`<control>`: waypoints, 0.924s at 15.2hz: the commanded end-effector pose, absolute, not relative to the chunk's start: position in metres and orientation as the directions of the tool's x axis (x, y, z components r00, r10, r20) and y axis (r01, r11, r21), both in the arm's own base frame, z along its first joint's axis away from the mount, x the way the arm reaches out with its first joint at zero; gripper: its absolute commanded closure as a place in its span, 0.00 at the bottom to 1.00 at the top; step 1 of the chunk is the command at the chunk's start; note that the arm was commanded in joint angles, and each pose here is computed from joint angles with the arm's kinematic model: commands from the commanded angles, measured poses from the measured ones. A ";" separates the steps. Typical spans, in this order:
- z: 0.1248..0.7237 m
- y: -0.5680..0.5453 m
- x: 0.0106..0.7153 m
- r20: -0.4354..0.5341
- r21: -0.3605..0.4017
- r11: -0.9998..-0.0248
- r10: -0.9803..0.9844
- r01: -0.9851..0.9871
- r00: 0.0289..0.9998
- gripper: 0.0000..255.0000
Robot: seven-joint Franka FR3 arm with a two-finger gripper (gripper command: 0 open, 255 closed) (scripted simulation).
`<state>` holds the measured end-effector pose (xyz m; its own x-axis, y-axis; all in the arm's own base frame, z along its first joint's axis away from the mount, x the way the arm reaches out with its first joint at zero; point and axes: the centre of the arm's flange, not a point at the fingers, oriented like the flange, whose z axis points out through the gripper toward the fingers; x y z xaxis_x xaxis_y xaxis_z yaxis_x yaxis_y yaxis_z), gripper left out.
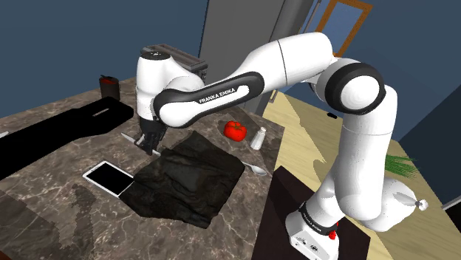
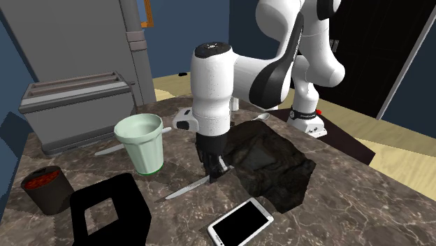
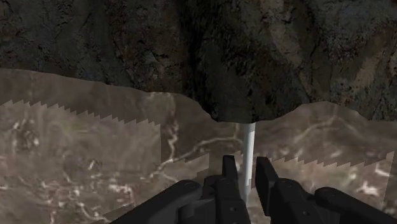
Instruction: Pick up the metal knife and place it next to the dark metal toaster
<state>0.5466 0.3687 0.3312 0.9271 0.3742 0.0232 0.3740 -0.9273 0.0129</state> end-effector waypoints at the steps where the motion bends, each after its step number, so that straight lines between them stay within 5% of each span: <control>1: 0.331 0.369 0.547 0.023 0.013 -0.927 0.374 0.374 0.927 1.00; 14: 0.368 0.369 0.547 0.023 0.013 -0.927 0.374 0.374 0.927 1.00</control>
